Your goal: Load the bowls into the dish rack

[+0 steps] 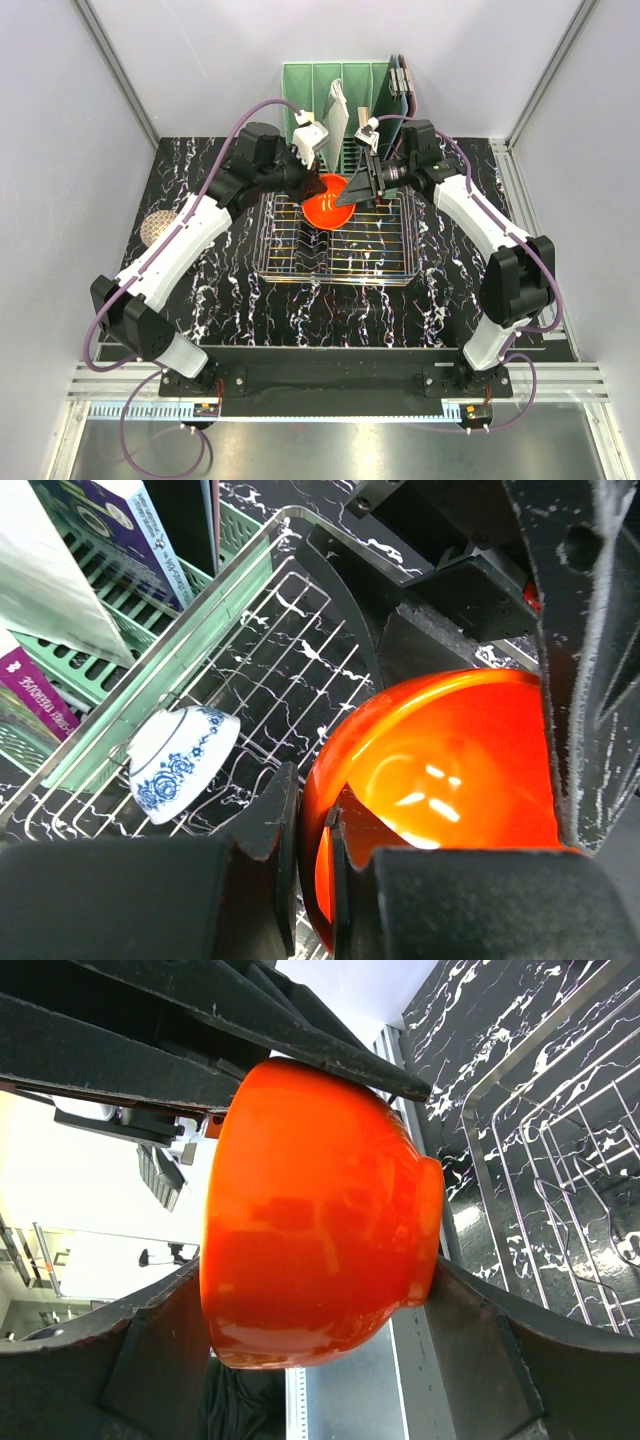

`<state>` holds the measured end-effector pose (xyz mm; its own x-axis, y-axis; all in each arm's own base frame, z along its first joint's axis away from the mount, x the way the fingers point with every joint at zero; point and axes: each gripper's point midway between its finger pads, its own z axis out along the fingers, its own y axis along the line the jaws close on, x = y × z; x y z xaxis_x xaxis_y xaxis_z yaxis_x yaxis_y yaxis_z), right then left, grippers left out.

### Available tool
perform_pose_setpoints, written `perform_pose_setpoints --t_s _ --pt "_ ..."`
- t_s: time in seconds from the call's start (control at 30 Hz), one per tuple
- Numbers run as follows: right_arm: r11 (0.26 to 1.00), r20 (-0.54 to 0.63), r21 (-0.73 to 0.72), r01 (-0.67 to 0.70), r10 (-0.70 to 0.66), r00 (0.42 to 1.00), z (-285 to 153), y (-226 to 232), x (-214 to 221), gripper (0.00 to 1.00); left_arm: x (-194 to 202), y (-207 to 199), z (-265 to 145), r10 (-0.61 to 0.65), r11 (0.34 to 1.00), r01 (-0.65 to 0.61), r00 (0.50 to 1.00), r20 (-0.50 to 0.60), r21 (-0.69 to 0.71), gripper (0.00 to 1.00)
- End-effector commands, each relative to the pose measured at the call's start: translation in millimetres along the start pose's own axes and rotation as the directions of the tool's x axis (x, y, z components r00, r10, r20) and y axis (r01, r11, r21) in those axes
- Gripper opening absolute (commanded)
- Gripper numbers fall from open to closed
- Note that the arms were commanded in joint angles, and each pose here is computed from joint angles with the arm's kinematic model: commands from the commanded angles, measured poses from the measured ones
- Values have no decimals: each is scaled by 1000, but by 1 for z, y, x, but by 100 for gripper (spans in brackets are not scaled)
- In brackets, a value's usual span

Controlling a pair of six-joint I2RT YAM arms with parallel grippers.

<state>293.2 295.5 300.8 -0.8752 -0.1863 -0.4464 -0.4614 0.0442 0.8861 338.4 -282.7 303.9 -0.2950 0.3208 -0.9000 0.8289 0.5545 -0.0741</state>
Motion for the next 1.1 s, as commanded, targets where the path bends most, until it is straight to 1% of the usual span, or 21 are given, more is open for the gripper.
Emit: perform_pose_setpoints --t_s 0.0,0.37,0.5,0.6,0.63,0.73,0.77,0.83,0.87,0.9,0.93,0.97,1.0,1.03,1.07 --pt "996 -7 -47 76 -77 997 -3 26 -2 86 -32 2 -16 68 997 -63 991 112 -44 0" --pt "993 6 -58 100 -100 995 -13 33 -8 86 -24 0 -14 60 998 -56 993 104 -38 0" --pt "992 6 -63 110 -110 994 -14 37 -8 81 -23 1 -14 60 998 -56 993 104 -41 0" --pt "991 3 -69 113 -113 994 -14 39 -7 69 -23 1 -13 60 998 -56 993 103 -42 0" --pt "989 1 -74 125 -125 992 -15 41 -7 63 -23 2 -14 60 997 -56 993 105 -44 0" --pt "988 -2 -83 133 -133 991 -15 45 -7 51 -22 2 -12 56 998 -52 993 100 -39 0" --pt "987 -1 -83 136 -136 991 -16 46 -7 42 -21 1 -11 55 998 -52 994 98 -35 0" --pt "986 -2 -86 142 -142 990 -15 48 -7 31 -21 2 -10 50 998 -47 994 98 -35 0" --pt "986 0 -85 145 -145 989 -16 50 -7 21 -20 2 -9 46 999 -43 994 96 -32 0" --pt "985 3 -83 149 -149 989 -16 50 -8 15 -20 1 -8 45 999 -43 995 93 -28 0" --pt "984 3 -83 155 -155 988 -16 52 -8 10 -19 1 -7 44 999 -42 995 92 -28 0" --pt "984 5 -82 157 -157 988 -17 52 -9 6 -18 1 -7 44 999 -41 995 90 -29 3" --pt "984 5 -82 160 -160 987 -16 52 -9 0 -18 1 -7 44 999 -41 995 90 -28 10" --pt "984 9 -78 160 -159 987 -17 52 -10 0 -18 1 -7 41 999 -38 995 90 -27 22" --pt "984 9 -77 160 -160 987 -16 52 -10 0 -18 1 -7 42 999 -39 995 89 -29 41"
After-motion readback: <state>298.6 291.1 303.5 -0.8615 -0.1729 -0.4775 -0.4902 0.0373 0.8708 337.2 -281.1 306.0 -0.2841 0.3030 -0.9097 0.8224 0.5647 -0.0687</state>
